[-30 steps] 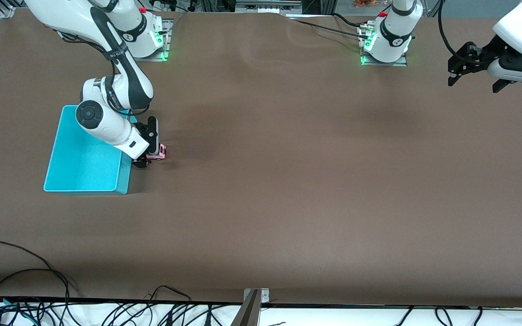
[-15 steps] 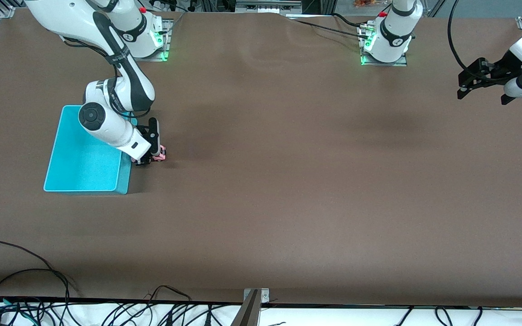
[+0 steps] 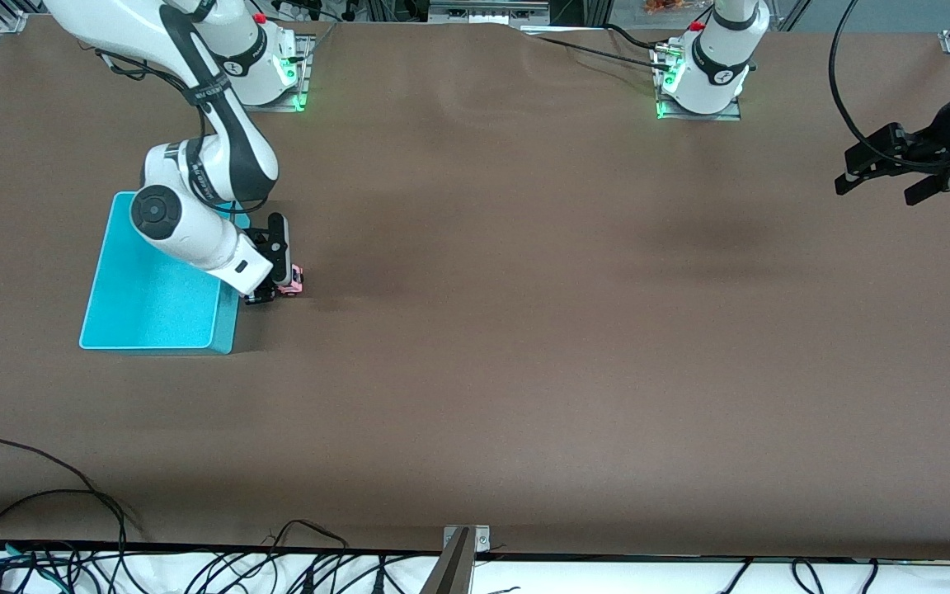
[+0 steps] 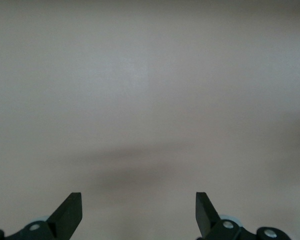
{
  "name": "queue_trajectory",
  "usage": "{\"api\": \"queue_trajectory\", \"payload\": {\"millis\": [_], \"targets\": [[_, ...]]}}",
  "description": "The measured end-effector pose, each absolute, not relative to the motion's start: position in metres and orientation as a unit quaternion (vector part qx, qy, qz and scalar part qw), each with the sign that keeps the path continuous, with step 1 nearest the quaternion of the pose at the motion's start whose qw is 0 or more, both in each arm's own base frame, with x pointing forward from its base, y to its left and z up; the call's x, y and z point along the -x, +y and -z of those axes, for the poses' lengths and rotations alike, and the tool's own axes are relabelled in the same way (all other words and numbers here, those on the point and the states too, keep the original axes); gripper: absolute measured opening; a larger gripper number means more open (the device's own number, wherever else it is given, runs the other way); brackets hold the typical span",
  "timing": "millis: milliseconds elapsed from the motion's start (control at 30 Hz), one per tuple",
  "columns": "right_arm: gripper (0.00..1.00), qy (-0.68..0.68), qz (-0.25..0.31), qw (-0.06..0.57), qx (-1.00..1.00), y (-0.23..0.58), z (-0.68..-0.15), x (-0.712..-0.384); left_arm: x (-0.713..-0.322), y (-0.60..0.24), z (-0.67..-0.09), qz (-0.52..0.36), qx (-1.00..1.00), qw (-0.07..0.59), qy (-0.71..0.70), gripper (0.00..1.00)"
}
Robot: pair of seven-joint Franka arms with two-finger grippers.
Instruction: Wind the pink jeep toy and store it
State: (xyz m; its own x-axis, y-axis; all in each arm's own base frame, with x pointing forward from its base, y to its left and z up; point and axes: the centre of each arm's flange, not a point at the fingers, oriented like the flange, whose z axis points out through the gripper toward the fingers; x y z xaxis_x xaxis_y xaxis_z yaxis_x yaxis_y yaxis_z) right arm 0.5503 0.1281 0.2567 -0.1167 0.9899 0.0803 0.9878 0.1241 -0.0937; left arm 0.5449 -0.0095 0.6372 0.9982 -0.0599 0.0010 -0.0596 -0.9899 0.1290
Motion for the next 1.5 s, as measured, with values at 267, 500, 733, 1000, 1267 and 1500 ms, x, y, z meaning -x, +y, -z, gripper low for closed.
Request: {"api": "queue_trajectory", "payload": {"millis": [267, 500, 733, 1000, 1267, 1500], "targets": [[0.51, -0.745, -0.010, 0.079, 0.662, 0.134, -0.308, -0.576, -0.545, -0.020, -0.639, 0.000, -0.997, 0.064, -0.039, 1.00], [0.51, -0.731, -0.032, 0.095, 0.675, 0.107, -0.337, -0.591, -0.545, -0.023, -0.639, 0.001, -0.997, 0.064, -0.042, 1.00], [0.51, -0.722, -0.048, 0.107, 0.682, 0.047, -0.356, -0.591, -0.544, -0.022, -0.639, 0.001, -0.997, 0.064, -0.041, 1.00], [0.51, -0.718, -0.058, 0.124, 0.682, -0.030, -0.355, -0.573, -0.545, -0.003, -0.638, 0.002, -0.999, 0.039, -0.028, 1.00], [0.51, -0.728, -0.056, 0.122, 0.672, -0.074, -0.301, -0.542, -0.544, 0.007, -0.637, 0.005, -0.998, 0.004, -0.063, 1.00], [0.51, -0.728, -0.056, 0.110, 0.674, -0.079, -0.253, -0.512, -0.544, 0.006, -0.637, 0.007, -0.997, 0.004, -0.071, 1.00]]}}
